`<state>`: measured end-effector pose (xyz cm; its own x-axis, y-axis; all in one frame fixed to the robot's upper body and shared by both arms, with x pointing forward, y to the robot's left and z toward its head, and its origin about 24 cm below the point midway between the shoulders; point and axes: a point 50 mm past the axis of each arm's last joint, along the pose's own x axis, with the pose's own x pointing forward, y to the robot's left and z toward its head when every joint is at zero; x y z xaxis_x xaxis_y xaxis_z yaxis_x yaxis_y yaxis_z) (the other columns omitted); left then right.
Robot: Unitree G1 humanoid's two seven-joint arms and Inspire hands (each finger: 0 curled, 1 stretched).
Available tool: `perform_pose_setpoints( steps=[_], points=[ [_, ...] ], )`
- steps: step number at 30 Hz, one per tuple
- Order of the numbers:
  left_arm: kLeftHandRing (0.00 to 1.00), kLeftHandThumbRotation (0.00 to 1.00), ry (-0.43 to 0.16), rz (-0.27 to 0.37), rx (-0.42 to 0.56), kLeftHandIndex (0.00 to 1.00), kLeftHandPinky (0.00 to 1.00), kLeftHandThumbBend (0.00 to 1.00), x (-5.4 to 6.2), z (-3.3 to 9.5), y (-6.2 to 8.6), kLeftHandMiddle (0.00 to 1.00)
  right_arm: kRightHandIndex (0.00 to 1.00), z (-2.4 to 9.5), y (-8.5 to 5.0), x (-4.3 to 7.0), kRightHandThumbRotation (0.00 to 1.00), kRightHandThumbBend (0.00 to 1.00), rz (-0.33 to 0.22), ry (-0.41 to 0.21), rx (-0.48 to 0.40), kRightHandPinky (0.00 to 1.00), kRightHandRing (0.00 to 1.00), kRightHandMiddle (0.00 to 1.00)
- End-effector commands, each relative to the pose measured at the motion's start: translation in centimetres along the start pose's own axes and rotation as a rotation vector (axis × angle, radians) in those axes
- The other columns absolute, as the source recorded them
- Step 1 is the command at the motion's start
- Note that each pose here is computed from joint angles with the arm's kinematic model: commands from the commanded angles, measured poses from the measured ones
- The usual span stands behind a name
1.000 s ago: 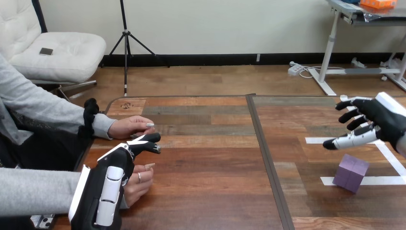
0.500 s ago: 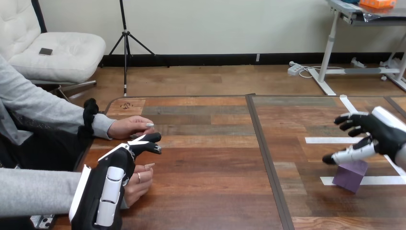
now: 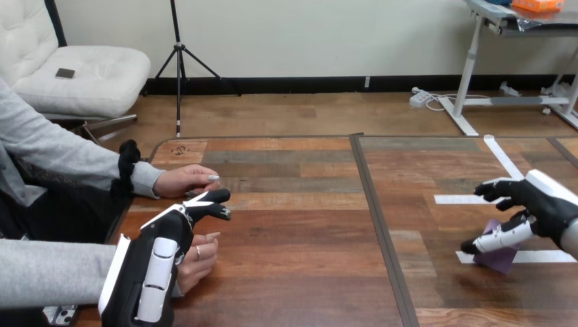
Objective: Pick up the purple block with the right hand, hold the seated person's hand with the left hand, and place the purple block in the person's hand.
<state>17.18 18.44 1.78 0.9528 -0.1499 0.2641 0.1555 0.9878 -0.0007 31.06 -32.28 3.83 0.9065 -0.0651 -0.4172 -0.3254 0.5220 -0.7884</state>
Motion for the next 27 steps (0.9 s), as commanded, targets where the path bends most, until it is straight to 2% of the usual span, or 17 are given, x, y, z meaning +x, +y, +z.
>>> perform_pose_setpoints(
  steps=[1, 10, 17, 27],
  points=[
    [0.85, 1.00, -0.072, -0.005, 0.015, 0.56, 0.90, 0.57, 1.45, 0.78, 0.29, 0.78, 0.83, 1.18, -2.11, -0.01, 0.16, 1.00, -0.074, -0.053, -0.039, 0.73, 0.84, 0.86],
    [0.85, 1.00, -0.067, -0.001, 0.015, 0.56, 0.89, 0.56, 1.40, 0.85, 0.21, 0.77, 0.82, 0.88, -2.01, -0.18, 0.15, 1.00, -0.061, -0.059, -0.039, 0.73, 0.83, 0.85],
    [0.85, 1.00, -0.068, -0.001, 0.013, 0.56, 0.89, 0.56, 1.40, 0.89, 0.18, 0.77, 0.82, 0.84, -2.08, -0.09, 0.13, 1.00, -0.047, -0.034, -0.039, 0.76, 0.84, 0.85],
    [0.85, 1.00, -0.069, -0.006, 0.009, 0.56, 0.90, 0.56, 1.43, 0.83, 0.29, 0.77, 0.80, 0.70, -2.02, -0.15, 0.06, 1.00, -0.052, -0.028, -0.061, 0.73, 0.81, 0.83]
  ],
)
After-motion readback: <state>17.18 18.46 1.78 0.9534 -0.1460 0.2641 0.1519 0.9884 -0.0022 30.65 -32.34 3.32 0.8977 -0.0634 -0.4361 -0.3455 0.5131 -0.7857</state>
